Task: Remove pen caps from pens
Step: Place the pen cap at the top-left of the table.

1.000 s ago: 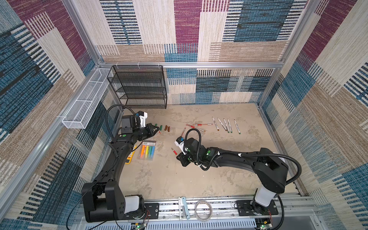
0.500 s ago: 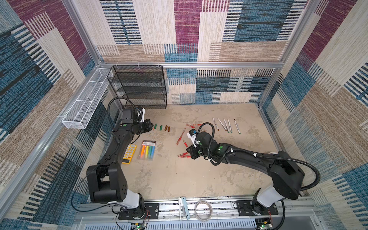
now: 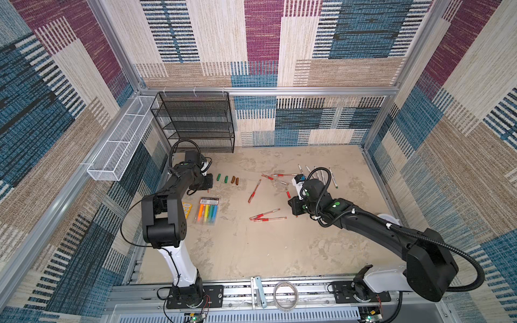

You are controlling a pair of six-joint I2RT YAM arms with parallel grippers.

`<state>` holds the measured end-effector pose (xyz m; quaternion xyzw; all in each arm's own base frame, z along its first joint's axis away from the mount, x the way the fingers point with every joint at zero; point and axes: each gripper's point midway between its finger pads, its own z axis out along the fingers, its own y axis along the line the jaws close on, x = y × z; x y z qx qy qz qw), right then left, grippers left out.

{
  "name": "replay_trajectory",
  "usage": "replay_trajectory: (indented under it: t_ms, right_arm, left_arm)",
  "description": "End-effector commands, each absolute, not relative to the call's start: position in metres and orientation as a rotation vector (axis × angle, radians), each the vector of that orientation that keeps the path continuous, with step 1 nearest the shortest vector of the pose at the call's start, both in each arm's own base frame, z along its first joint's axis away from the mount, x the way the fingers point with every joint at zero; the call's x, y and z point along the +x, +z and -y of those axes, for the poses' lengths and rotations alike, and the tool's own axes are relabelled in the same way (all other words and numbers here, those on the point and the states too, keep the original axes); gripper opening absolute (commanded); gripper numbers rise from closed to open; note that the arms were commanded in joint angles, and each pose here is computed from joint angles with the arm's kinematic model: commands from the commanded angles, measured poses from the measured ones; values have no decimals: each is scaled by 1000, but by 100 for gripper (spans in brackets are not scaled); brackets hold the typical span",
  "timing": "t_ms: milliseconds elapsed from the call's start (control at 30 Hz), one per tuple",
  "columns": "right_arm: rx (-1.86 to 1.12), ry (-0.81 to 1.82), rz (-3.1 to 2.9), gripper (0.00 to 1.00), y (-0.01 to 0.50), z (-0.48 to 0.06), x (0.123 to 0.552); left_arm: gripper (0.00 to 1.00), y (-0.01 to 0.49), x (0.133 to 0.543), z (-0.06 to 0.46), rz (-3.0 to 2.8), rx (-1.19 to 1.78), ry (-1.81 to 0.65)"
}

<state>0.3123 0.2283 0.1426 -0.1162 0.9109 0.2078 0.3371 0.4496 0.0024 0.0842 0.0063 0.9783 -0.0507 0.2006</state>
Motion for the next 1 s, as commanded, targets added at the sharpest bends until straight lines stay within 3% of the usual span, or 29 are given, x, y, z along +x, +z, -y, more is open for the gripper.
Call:
replay_trajectory:
  t_ms: [0, 567, 967]
  right_arm:
    - [-276, 519, -2360, 0, 147, -211, 315]
    - [-205, 467, -2360, 0, 148, -173, 320]
    - [-136, 408, -2436, 0, 135, -141, 334]
  left_arm:
    - [0, 72, 447, -13, -2801, 78, -43]
    - [1, 25, 470, -24, -2921, 111, 103]
    - [29, 44, 471, -14, -2892, 121, 84]
